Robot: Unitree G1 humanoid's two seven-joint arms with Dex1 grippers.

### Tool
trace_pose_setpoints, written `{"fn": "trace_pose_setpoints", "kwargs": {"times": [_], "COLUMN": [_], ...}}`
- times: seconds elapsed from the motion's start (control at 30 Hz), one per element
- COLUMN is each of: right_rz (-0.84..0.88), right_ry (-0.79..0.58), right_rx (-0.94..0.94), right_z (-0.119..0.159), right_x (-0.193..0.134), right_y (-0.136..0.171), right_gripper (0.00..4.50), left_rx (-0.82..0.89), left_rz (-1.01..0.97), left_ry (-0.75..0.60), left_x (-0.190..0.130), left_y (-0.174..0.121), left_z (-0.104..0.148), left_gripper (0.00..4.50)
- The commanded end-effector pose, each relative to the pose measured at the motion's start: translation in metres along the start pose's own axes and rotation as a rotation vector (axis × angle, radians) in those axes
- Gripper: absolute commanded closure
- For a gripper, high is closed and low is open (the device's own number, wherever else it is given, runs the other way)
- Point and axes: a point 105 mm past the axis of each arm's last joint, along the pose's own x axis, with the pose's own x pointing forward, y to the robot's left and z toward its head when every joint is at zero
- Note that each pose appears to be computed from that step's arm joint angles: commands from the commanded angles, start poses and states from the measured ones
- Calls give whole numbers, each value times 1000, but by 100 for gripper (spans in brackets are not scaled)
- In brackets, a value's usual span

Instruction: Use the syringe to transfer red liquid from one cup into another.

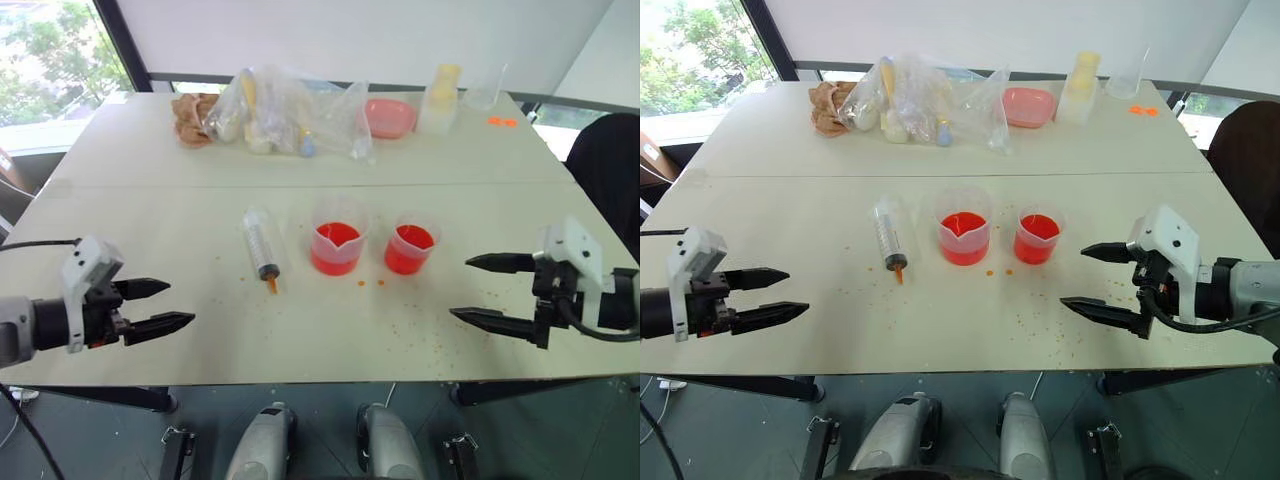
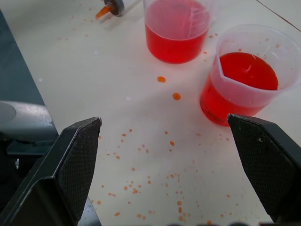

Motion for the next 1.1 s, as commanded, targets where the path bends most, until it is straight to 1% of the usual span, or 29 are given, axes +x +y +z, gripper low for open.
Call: {"fn": "trace_pose_setpoints", "kwargs": {"times": [0.03,0.13,0.3,0.47,0.57,0.73,0.83,0.93,1.03,1.1], "right_rz": [4,4,-11,-20,-16,-19,-23,-36,-12,24], "right_ry": [-27,-35,-37,-31,-33,-35,-37,-57,-162,-202], "right_rx": [-39,-36,-42,-39,-39,-42,-48,-72,-147,-203], "right_z": [9,9,7,4,4,4,4,10,43,61], "right_x": [2,4,9,11,12,14,14,12,4,1], "right_y": [2,3,3,3,2,0,-1,-5,-9,-8], "right_gripper": [0,0,0,0,0,0,0,0,0,0], "left_rx": [65,67,97,116,132,104,70,1,-61,-159], "left_rz": [-16,-4,-23,-28,10,74,91,119,243,268], "left_ry": [-2,-37,-27,-73,-63,-71,-13,51,107,126], "left_x": [2,6,13,17,19,20,26,30,39,46], "left_y": [-1,2,-1,-5,-4,4,5,11,33,40], "left_z": [8,15,13,22,22,22,22,38,65,85], "left_gripper": [1,1,1,1,1,1,1,1,1,1]}}
